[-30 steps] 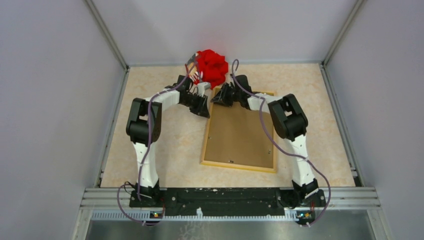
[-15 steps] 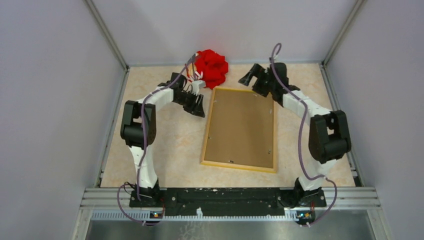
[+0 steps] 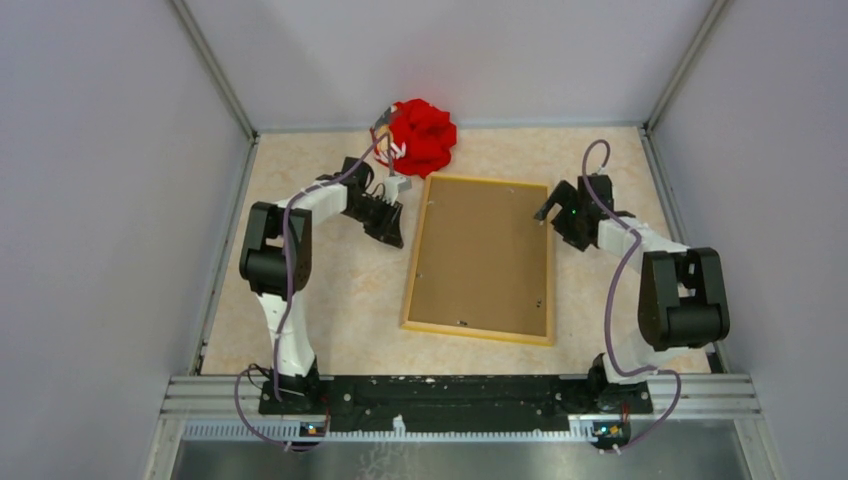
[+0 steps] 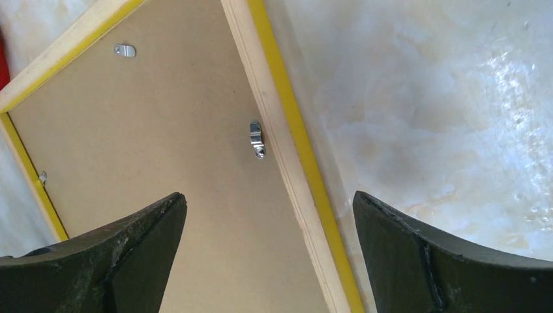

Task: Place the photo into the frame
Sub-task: Adjust the photo frame at the center of the board.

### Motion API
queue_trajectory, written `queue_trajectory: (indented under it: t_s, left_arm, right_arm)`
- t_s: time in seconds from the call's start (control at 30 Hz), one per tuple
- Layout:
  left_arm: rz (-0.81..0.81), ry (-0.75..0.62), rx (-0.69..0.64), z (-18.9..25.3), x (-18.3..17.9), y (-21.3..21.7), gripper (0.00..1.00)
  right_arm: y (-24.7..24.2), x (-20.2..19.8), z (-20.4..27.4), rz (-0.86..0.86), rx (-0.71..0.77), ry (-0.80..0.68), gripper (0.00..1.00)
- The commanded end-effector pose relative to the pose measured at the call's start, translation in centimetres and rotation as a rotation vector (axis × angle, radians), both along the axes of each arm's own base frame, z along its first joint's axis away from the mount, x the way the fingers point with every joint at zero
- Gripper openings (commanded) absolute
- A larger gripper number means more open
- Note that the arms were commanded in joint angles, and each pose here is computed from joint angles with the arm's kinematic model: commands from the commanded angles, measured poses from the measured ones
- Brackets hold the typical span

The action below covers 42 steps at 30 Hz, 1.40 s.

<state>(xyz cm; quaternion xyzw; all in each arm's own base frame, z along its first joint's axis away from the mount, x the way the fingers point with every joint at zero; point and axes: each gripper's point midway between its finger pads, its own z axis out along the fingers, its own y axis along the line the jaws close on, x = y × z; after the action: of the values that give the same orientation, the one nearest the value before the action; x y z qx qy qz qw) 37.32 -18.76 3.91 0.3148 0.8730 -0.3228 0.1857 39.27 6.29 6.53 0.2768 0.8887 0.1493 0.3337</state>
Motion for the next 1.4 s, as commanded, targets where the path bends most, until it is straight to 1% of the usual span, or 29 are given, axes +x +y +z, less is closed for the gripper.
queue_trajectory:
  t_s: [0.0,0.13,0.23,0.33,0.6,0.8,0.9,1.13,1.27,1.33,1.37]
  left_arm:
    - [-0.087,-0.024,0.002,0.7,-1.4,-0.3,0.3]
    - [-0.123,-0.031,0.025,0.7,-2.0,-0.7,0.3]
    - [-0.141,-0.019,0.03,0.4,-2.7,-1.1,0.3]
    - [-0.168,-0.013,0.028,0.3,-3.6,-1.9,0.29]
    - [-0.304,-0.029,0.088,-0.9,-6.3,-3.9,0.28]
    - [-0.387,0.002,0.054,-0.6,-8.7,-5.4,0.28]
    - [-0.424,0.012,0.018,0.4,-9.8,-5.8,0.28]
    - [-0.497,0.016,-0.01,1.9,-12.3,-5.0,0.28]
    - [-0.522,0.026,-0.012,2.3,-13.4,-4.5,0.31]
    - [-0.533,0.03,-0.01,2.8,-13.9,-4.2,0.35]
    - [-0.545,0.024,-0.011,3.3,-14.1,-4.0,0.39]
  right_arm:
    - [0.5,0.2,1.0,-0.029,0.061,-0.033,0.99]
    - [2.2,-0.4,-1.0,-0.007,0.147,0.021,0.99]
    - [3.8,-0.6,-1.7,0.035,0.164,0.047,0.99]
    - [5.7,-0.2,-1.7,0.09,0.186,0.054,0.99]
    - [10.8,1.1,-0.8,0.22,0.227,0.052,0.99]
    - [12.9,1.1,-1.3,0.279,0.252,0.064,0.99]
    - [13.6,1.1,-1.7,0.303,0.278,0.069,0.99]
    - [16.9,1.1,-1.8,0.398,0.316,0.071,0.99]
    - [19.0,0.4,-2.1,0.451,0.335,0.085,0.99]
    - [20.1,0.1,-2.3,0.48,0.34,0.091,0.99]
    - [20.5,0.0,-2.4,0.494,0.344,0.097,0.99]
